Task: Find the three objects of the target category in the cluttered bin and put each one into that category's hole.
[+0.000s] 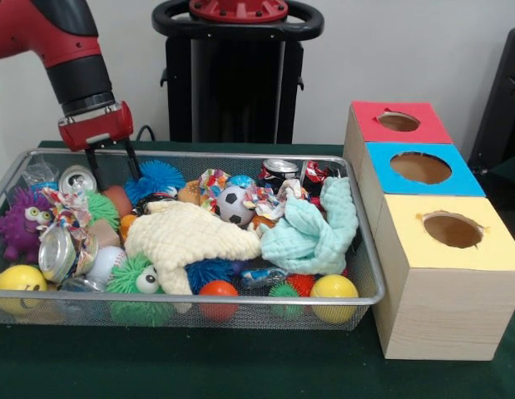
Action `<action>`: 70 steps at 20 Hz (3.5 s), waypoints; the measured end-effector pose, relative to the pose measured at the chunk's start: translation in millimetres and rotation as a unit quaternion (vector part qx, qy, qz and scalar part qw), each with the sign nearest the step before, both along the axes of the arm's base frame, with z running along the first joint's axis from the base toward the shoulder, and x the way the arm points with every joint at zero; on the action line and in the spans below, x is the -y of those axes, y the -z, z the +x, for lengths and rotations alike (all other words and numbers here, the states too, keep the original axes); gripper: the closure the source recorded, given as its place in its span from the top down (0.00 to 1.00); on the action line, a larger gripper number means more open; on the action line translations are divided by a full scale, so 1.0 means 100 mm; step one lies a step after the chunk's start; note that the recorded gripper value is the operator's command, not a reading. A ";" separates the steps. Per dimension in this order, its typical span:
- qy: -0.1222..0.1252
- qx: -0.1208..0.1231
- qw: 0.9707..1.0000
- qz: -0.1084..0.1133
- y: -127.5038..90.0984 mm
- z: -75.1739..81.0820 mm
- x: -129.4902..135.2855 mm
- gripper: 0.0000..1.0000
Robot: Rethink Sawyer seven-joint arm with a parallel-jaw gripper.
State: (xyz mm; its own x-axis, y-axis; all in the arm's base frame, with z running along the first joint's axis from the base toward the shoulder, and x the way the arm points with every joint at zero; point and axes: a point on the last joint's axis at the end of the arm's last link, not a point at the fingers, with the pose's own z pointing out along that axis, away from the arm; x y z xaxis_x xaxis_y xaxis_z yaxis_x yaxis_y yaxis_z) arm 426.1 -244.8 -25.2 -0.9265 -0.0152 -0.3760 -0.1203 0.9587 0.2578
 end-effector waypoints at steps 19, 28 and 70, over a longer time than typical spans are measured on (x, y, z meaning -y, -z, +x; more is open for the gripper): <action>-0.038 0.017 0.998 -0.053 -0.02 0.26 0.06 0.00; -0.026 0.018 0.998 -0.057 -0.01 0.25 0.19 0.00; -0.007 0.015 0.999 -0.042 -0.02 0.21 0.22 1.00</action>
State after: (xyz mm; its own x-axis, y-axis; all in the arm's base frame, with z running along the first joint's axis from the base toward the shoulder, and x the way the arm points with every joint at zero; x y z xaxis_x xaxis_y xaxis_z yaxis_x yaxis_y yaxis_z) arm 446.6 -267.2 -23.3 -0.9143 -0.0604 -0.4004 -0.1401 0.9749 0.1729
